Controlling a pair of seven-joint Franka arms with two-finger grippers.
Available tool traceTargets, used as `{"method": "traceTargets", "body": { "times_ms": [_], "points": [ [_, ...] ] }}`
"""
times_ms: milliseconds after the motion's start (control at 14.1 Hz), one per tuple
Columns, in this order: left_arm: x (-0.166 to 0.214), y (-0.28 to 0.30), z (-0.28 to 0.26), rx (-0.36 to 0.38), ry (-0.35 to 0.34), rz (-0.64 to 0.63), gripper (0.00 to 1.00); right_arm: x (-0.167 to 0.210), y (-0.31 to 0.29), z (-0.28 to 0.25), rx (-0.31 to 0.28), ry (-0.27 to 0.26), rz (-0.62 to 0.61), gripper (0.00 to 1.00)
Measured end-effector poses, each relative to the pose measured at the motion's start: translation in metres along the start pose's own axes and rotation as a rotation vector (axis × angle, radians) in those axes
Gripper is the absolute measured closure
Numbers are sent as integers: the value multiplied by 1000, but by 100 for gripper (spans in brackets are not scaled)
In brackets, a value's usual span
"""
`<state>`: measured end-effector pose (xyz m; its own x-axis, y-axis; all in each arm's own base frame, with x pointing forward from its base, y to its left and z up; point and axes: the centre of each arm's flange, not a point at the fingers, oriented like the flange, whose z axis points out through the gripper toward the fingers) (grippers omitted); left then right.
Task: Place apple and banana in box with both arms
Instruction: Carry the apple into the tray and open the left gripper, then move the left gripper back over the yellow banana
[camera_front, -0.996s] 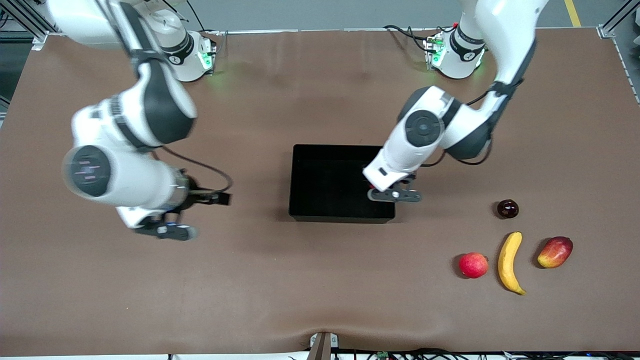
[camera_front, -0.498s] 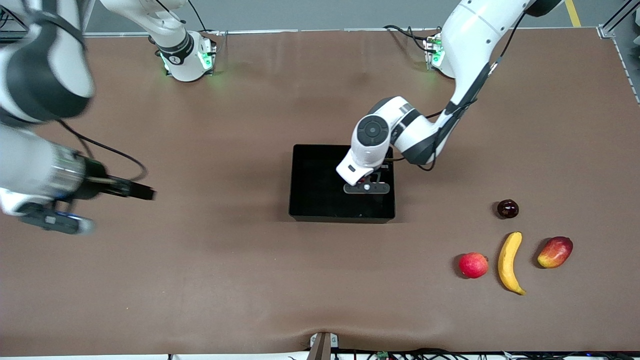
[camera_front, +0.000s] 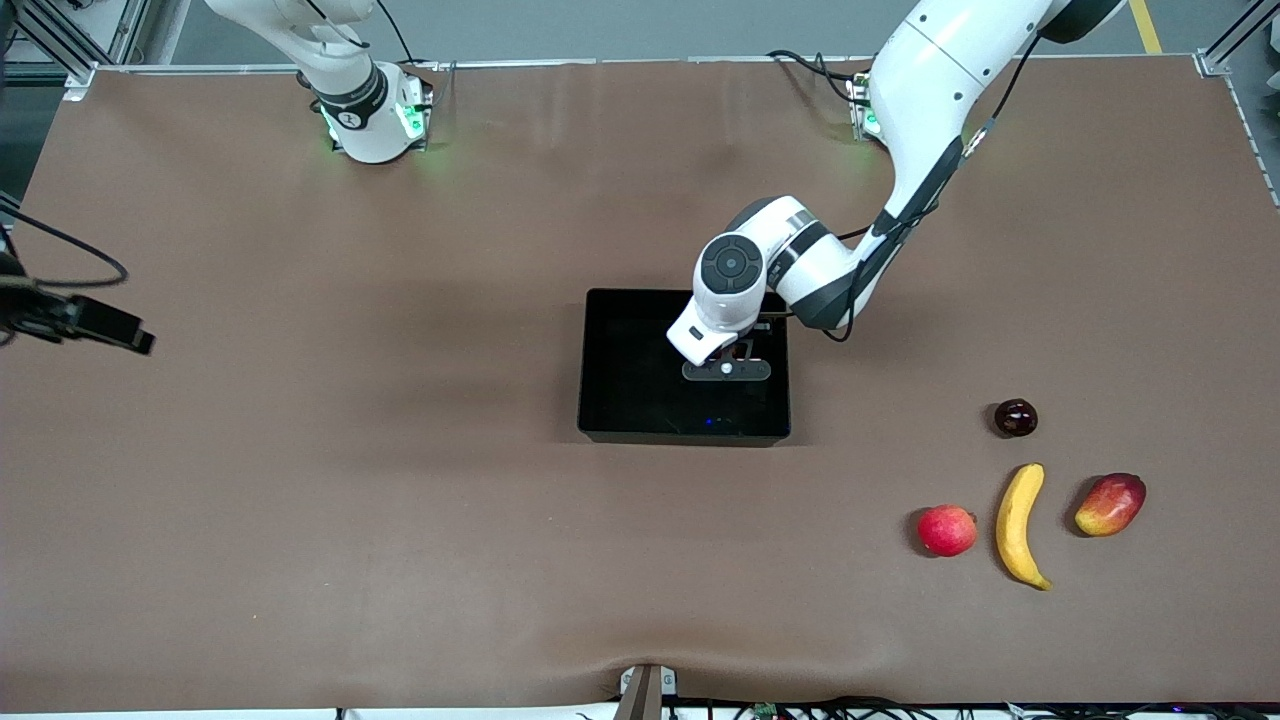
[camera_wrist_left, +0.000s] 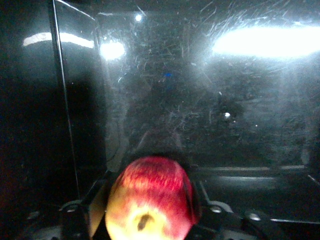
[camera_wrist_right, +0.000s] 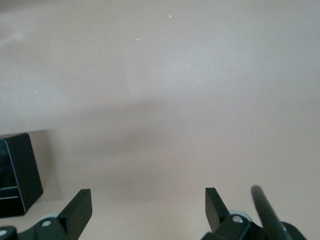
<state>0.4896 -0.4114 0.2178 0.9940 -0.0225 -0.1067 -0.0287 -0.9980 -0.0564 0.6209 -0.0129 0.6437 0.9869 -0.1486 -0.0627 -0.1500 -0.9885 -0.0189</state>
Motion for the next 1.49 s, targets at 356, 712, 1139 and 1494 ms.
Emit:
{"method": "traceTargets", "body": {
  "times_ms": [356,712,1139,1494],
  "points": [
    [22,-17,-70,-1,73,-37,0,-37,27,-18,-7,-29,6,0],
    [85,-116,-160,32,108,-46,0,-69,60,-24,-4,-41,-121,0],
    [152,-301,-135,18,74,26,0,-69,60,-15,26,-40,-148,0],
    [189,-377,-92,-47,112,-60,0,-73,34,-18,23,-35,-196,0]
  ]
}}
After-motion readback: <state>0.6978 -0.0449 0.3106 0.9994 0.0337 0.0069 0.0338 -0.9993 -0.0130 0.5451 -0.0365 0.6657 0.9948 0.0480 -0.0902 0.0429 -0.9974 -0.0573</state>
